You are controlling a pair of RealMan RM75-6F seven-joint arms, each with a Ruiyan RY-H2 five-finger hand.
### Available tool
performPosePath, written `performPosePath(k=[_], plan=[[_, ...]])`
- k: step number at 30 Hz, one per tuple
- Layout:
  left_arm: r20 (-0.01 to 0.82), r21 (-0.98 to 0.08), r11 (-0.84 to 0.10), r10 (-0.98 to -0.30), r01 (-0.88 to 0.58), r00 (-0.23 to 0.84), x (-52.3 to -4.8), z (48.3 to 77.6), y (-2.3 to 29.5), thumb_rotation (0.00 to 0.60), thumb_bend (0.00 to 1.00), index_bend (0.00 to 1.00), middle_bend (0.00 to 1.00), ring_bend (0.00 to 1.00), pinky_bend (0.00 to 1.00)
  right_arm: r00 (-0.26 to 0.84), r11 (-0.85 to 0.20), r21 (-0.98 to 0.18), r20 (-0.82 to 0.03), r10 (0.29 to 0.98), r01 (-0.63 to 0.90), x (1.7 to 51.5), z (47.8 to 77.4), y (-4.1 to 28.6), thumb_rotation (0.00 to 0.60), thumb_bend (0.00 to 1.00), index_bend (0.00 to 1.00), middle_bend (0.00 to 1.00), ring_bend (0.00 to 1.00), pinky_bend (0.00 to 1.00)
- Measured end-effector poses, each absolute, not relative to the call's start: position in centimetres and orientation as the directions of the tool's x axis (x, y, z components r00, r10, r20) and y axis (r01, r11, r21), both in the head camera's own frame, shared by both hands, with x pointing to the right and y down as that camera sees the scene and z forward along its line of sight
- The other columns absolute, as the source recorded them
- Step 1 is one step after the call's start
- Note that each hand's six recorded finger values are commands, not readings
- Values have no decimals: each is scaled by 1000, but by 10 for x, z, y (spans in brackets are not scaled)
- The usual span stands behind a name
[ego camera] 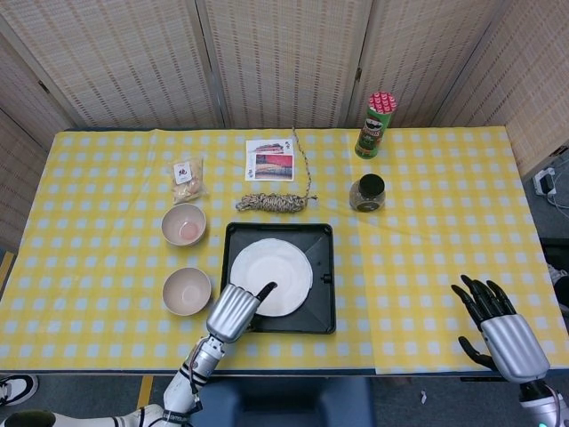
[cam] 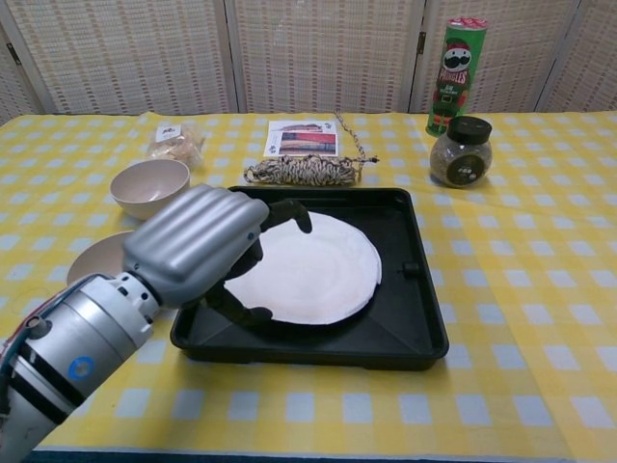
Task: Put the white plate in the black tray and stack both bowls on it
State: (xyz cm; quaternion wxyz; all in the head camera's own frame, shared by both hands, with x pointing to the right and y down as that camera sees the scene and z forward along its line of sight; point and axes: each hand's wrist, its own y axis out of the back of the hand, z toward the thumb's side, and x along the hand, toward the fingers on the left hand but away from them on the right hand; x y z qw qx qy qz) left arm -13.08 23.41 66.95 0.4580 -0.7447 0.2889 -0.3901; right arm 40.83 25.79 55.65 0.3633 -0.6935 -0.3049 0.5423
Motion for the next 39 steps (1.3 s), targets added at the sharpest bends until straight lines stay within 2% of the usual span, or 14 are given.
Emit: performPosePath(k=[3, 6, 8, 19, 22, 28, 39], plan=[[316, -907, -416, -785, -75, 533, -140, 662, 236, 600, 168, 463, 1000, 1000, 1000, 232, -553, -833, -534, 813, 24, 406, 558, 259, 600, 368, 0, 0, 0, 0], [321, -914, -402, -798, -54, 510, -156, 657, 236, 600, 367, 526, 1000, 1000, 1000, 245, -555, -832, -535, 808, 15, 403, 558, 261, 600, 368, 0, 0, 0, 0], [341, -908, -416, -806, -52, 483, -168, 656, 238, 600, 422, 534, 1000, 1000, 1000, 246, -552, -834, -533, 810, 11, 402, 558, 261, 600, 368, 0, 0, 0, 0], [467, -878, -475, -823, 61, 322, -223, 669, 248, 600, 423, 490, 1000, 1000, 1000, 274, -550, -835, -529, 804, 3, 394, 557, 265, 600, 369, 0, 0, 0, 0], [474, -877, -475, -828, 74, 300, -231, 671, 248, 600, 419, 476, 1000, 1000, 1000, 278, -553, -833, -531, 801, 1, 393, 557, 266, 600, 368, 0, 0, 0, 0], [475, -878, -473, -832, 82, 288, -241, 673, 251, 600, 337, 447, 1000, 1000, 1000, 285, -559, -829, -537, 794, -6, 391, 558, 268, 600, 368, 0, 0, 0, 0], [490, -870, -485, -833, 89, 256, -256, 685, 248, 600, 304, 480, 1000, 1000, 1000, 277, -567, -824, -548, 790, -13, 391, 562, 267, 600, 368, 0, 0, 0, 0]])
